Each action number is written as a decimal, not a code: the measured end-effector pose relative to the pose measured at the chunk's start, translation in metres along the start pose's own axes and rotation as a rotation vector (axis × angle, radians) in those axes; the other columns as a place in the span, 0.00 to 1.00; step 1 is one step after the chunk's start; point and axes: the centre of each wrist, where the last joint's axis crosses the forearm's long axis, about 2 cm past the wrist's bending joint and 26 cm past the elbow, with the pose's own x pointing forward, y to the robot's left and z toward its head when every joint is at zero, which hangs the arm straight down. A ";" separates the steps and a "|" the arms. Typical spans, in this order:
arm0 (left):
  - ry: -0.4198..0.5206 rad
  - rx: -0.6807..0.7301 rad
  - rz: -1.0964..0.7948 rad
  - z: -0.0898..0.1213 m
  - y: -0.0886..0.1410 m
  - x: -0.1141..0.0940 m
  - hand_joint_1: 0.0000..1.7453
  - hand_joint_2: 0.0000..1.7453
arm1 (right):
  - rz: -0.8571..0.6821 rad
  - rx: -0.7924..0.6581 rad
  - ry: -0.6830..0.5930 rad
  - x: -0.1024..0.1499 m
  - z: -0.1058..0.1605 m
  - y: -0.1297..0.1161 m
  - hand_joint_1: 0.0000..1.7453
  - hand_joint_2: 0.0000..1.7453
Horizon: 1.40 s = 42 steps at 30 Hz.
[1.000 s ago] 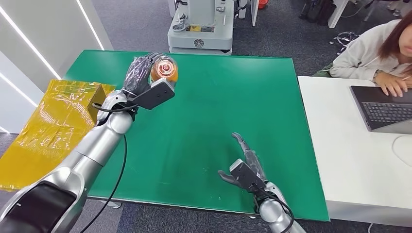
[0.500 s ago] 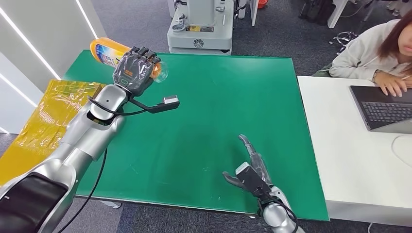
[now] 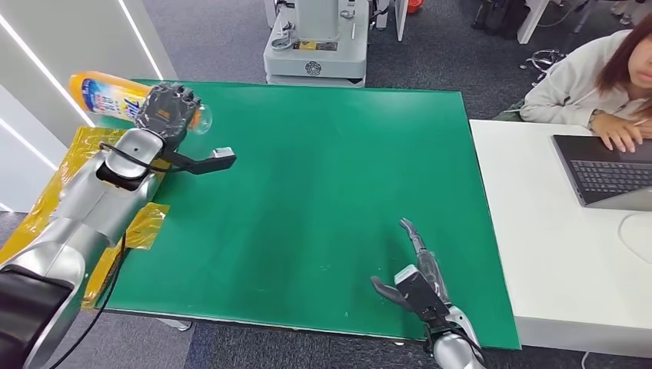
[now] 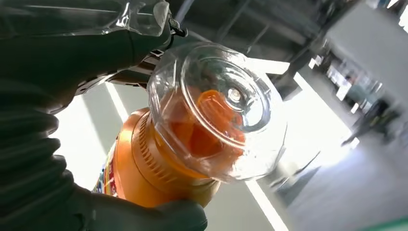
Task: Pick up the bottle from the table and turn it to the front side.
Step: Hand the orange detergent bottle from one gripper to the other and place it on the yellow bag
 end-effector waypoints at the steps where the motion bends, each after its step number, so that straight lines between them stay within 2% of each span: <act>1: 0.018 -0.046 -0.024 0.003 -0.004 -0.009 1.00 1.00 | -0.001 -0.001 0.000 0.000 0.001 0.000 0.00 1.00; 8: 0.088 -0.257 -0.132 0.029 -0.028 -0.065 1.00 1.00 | -0.009 -0.008 -0.005 -0.001 0.004 -0.001 0.00 1.00; 13: 0.042 -0.366 -0.039 0.046 -0.039 -0.081 1.00 1.00 | -0.007 -0.020 -0.012 0.002 0.002 -0.005 0.00 1.00; 19: -0.116 -0.498 0.262 0.061 -0.049 -0.078 1.00 1.00 | -0.007 -0.025 -0.014 0.002 0.001 -0.012 0.00 1.00; 23: -0.204 -0.589 0.386 0.070 -0.050 -0.076 1.00 1.00 | -0.006 -0.022 -0.020 0.002 -0.004 -0.016 0.00 1.00; 28: -0.267 -0.693 0.417 0.087 -0.047 -0.078 1.00 1.00 | -0.006 -0.026 -0.020 0.000 -0.010 -0.023 0.00 1.00; 34: -0.323 -0.740 0.408 0.103 -0.046 -0.077 1.00 1.00 | -0.005 -0.016 -0.027 -0.002 -0.017 -0.028 0.00 1.00; 38: -0.370 -0.752 0.416 0.111 -0.058 -0.059 1.00 1.00 | -0.003 -0.004 -0.043 -0.001 -0.024 -0.030 0.00 1.00; 42: -0.416 -0.735 0.448 0.116 -0.081 -0.025 1.00 1.00 | -0.004 0.009 -0.053 0.001 -0.032 -0.030 0.00 1.00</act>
